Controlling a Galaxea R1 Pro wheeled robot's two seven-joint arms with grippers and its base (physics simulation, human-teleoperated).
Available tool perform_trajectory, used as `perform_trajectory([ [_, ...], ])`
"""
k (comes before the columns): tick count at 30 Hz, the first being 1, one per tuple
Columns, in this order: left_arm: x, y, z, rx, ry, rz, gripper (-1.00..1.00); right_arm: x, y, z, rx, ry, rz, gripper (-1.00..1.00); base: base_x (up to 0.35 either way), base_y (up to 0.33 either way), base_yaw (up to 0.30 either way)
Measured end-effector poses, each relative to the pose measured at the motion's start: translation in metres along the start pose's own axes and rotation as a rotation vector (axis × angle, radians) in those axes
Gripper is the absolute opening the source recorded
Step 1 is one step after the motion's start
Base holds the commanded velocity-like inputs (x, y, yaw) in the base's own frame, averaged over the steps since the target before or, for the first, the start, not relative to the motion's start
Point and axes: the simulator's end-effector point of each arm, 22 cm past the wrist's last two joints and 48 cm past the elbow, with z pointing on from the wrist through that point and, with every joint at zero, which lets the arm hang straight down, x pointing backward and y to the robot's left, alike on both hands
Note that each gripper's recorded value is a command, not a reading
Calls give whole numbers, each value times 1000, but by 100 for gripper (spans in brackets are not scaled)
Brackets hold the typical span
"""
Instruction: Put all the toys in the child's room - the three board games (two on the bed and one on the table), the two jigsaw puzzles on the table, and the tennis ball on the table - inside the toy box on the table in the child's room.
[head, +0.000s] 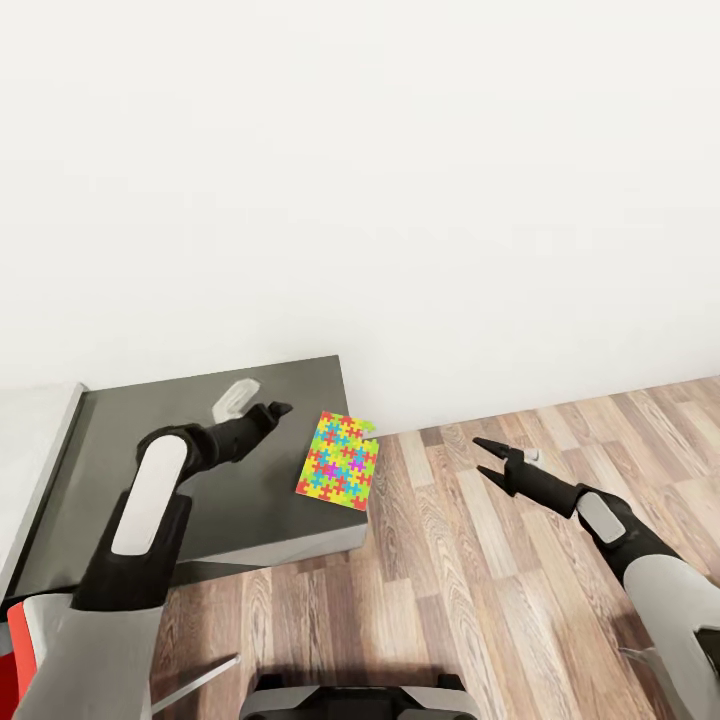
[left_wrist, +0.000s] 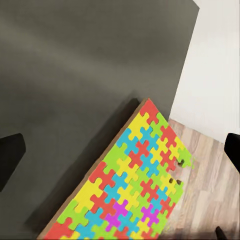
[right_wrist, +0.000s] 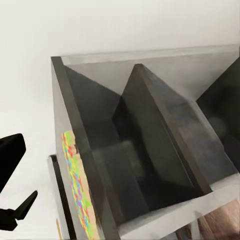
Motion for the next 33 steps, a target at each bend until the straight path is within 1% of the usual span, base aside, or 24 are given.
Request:
perform_trajectory([
  [3, 25, -29, 1, 49, 33, 36, 100, 13, 6, 14, -34, 27, 16, 100, 0, 0, 0],
  [4, 25, -29, 1, 48, 33, 38, 100, 14, 6, 14, -35, 27, 16, 100, 0, 0, 0],
  [5, 32, -39, 1, 65, 42, 48, 100, 19, 8, 18, -41, 40, 16, 100, 0, 0, 0],
  [6, 32, -39, 1, 65, 42, 49, 100, 25, 10, 23, -46, 53, 14, 100, 0, 0, 0],
  [7, 37, -50, 1, 83, 49, 58, 100, 25, 10, 23, -46, 53, 14, 100, 0, 0, 0],
  [9, 44, -74, -1, 123, 60, 72, 100, 32, 15, 30, -56, 77, 0, 100, 0, 0, 0],
  [10, 44, -74, -1, 122, 59, 73, 100, 33, 15, 30, -56, 77, 0, 100, 0, 0, 0],
  [12, 51, -98, -3, 164, 69, 81, 100, 37, 23, 36, -67, 97, -25, 100, 0, 0, 0],
  [13, 51, -98, -3, 163, 69, 82, 100, 37, 23, 36, -67, 98, -26, 100, 0, 0, 0],
  [14, 53, -109, -4, 183, 75, 85, 100, 38, 27, 38, -72, 106, -39, 100, 0, 0, 0],
  [15, 53, -109, -4, 183, 75, 86, 100, 38, 27, 38, -72, 107, -39, 100, 0, 0, 0],
  [18, 61, -138, -9, 246, 100, 89, 100, 42, 34, 43, -83, 124, -66, 100, 0, 0, 0],
  [19, 61, -138, -9, 246, 100, 90, 100, 42, 34, 43, -83, 124, -66, 100, 0, 0, 0],
  [20, 63, -147, -12, 267, 110, 87, 100, 43, 36, 43, -85, 128, -71, 100, 0, 0, 0],
  [21, 63, -147, -12, 267, 110, 87, 100, 43, 36, 43, -85, 128, -72, 100, 0, 0, 0],
  [24, 64, -169, -19, 326, 135, 74, 100, 45, 38, 45, -89, 135, -81, 100, 0, 0, 0],
  [25, 64, -169, -19, 326, 135, 74, 100, 45, 38, 45, -89, 135, -81, 100, 0, 0, 0],
  [27, 60, -183, -23, 358, 142, 69, 100, 46, 38, 46, -90, 138, -84, 100, 0, 0, 0],
  [28, 60, -183, -23, 358, 143, 69, 100, 47, 38, 46, -90, 138, -83, 100, 0, 0, 0],
  [30, 54, -195, -27, 380, 144, 69, 100, 47, 37, 46, -90, 140, -84, 100, 0, 0, 0],
  [33, 47, -205, -30, 389, 144, 70, 100, 48, 36, 47, -88, 142, -82, 100, 0, 0, 0],
])
